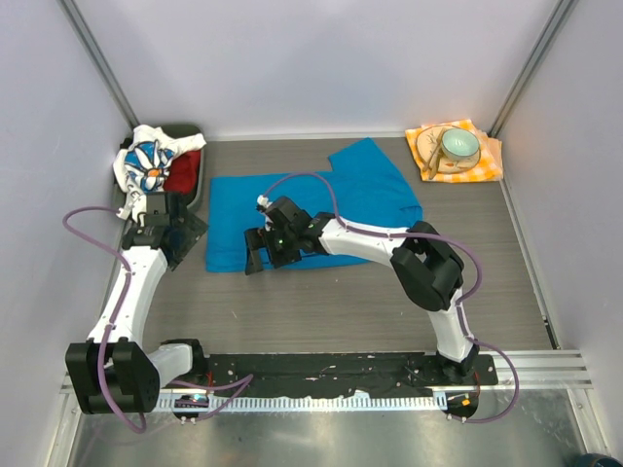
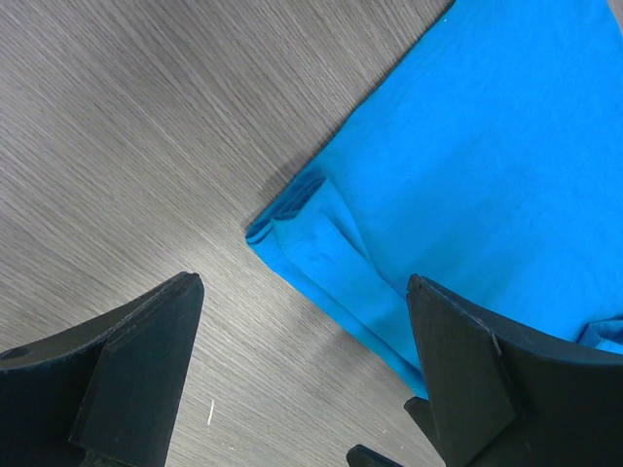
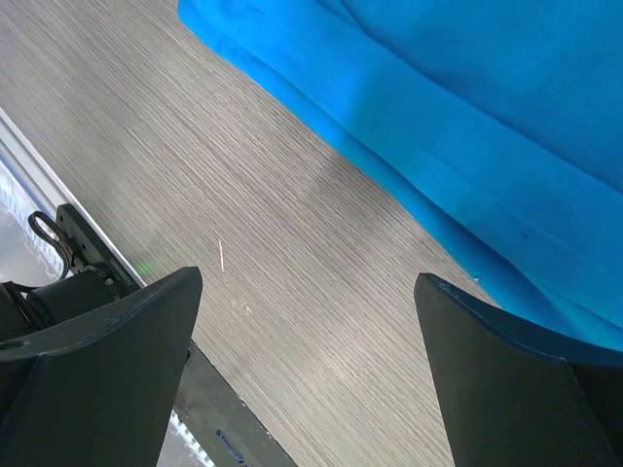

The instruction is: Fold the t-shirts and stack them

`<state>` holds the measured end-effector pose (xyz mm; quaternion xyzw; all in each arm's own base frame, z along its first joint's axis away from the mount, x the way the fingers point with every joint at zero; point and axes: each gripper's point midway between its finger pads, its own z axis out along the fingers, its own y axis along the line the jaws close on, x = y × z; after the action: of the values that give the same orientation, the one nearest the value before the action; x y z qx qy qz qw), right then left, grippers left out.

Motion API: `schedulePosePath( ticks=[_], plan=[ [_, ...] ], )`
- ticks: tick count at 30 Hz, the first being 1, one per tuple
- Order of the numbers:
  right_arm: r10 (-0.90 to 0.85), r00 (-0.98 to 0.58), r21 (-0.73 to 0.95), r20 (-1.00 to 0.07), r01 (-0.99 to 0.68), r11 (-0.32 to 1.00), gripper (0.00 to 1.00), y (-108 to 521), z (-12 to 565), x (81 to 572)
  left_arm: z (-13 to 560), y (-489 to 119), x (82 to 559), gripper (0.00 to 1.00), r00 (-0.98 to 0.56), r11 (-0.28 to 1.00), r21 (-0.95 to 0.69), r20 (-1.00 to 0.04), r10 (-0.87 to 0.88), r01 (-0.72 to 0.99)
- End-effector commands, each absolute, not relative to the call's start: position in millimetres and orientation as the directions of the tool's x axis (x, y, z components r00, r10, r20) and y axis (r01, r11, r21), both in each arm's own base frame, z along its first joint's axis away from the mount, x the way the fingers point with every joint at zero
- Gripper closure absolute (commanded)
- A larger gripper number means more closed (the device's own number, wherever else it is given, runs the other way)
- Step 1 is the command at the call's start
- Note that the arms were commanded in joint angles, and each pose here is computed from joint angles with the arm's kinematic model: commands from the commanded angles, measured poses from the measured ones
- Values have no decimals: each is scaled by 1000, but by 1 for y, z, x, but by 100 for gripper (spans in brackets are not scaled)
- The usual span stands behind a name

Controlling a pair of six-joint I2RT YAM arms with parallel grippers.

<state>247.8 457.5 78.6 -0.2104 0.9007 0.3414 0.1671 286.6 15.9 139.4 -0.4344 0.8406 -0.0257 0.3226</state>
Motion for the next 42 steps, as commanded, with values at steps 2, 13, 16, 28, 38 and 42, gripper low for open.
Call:
schedulePosePath(
  ticks=[2, 13, 16, 28, 38, 42],
  plan=[
    [-240, -835, 567, -496, -520, 639, 3, 476, 98, 257, 143, 18, 292, 9, -411, 634, -334, -538, -736, -698],
    [-251, -835, 558, -490, -521, 646, 3, 478, 89, 259, 143, 20, 293, 9, -412, 634, -333, -538, -736, -698],
    [-249, -837, 558, -488, -518, 648, 3, 478, 88, 260, 142, 20, 294, 9, -411, 632, -333, -536, -738, -700],
    [-231, -849, 558, -475, -494, 667, 3, 471, 73, 282, 139, 22, 294, 9, -414, 632, -321, -537, -735, -706],
    [-191, -855, 570, -483, -472, 672, 3, 467, 73, 311, 137, 23, 296, 9, -415, 632, -318, -536, -735, -707],
    [-173, -850, 573, -498, -472, 669, 3, 468, 80, 323, 135, 23, 297, 9, -417, 630, -314, -533, -736, -710]
  ],
)
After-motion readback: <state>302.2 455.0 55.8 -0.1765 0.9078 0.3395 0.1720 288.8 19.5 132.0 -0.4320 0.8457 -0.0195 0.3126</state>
